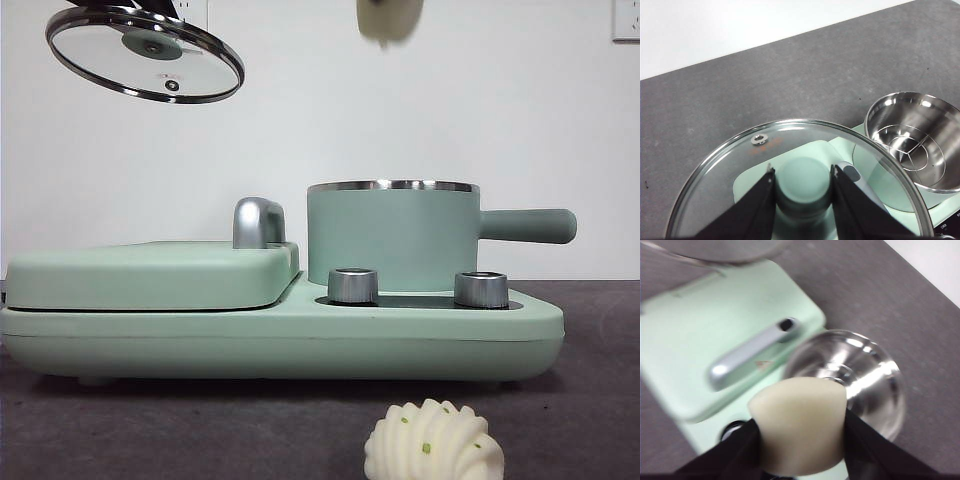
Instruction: Put the buns in a small steamer
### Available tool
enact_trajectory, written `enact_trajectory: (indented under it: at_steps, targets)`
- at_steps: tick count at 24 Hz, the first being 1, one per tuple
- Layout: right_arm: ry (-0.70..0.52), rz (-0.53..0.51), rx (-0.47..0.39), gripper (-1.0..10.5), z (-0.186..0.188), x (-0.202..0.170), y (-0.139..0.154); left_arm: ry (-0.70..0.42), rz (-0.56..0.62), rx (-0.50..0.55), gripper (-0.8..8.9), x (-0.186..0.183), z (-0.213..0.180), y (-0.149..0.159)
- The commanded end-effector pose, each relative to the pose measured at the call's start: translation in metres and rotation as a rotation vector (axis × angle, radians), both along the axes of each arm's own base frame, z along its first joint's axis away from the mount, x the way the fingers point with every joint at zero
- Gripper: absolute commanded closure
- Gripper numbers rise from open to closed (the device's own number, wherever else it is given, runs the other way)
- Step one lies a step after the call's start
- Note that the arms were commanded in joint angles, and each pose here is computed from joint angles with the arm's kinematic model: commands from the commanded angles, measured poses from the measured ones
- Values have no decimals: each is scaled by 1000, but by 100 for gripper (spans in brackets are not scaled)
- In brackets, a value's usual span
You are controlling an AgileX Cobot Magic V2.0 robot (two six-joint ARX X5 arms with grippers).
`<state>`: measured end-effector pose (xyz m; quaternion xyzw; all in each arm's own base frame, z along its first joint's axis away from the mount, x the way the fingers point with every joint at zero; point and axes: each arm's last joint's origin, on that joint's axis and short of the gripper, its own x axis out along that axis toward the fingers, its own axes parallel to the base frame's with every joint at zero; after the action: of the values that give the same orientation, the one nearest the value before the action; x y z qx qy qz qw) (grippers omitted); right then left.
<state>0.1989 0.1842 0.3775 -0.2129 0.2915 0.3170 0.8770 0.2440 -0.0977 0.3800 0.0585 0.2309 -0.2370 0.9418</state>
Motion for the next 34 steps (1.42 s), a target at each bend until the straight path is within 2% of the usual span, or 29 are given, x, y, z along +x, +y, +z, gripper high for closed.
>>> enact_trajectory:
  at_steps: [1,6,11,18,22,25,28,32,34]
  targets:
    - [9,-2,-47,752,-16,25,10,-39,-5,-25,806,3,9,-2]
    - [51,-45,-95,752,-50,68,17,-39,-5,-25,806,3,9,-2]
    - [96,-85,-136,751,-79,95,17,-40,-5,-26,806,3,9,-2]
    - [118,-84,-175,746,-102,114,19,-44,-5,-27,806,3,9,-2]
    - [124,-70,-179,661,-109,117,22,-46,-5,-28,806,3,9,-2]
    - [142,-26,-119,660,-107,117,24,-45,-5,-28,806,3,9,-2]
    - [143,-31,-66,660,-95,118,27,-39,-4,-27,806,3,9,-2]
    - [146,-14,-38,659,-58,117,27,-34,-1,-32,806,2,9,-2]
    - [159,11,8,646,-33,113,26,-33,0,-34,806,2,9,-2]
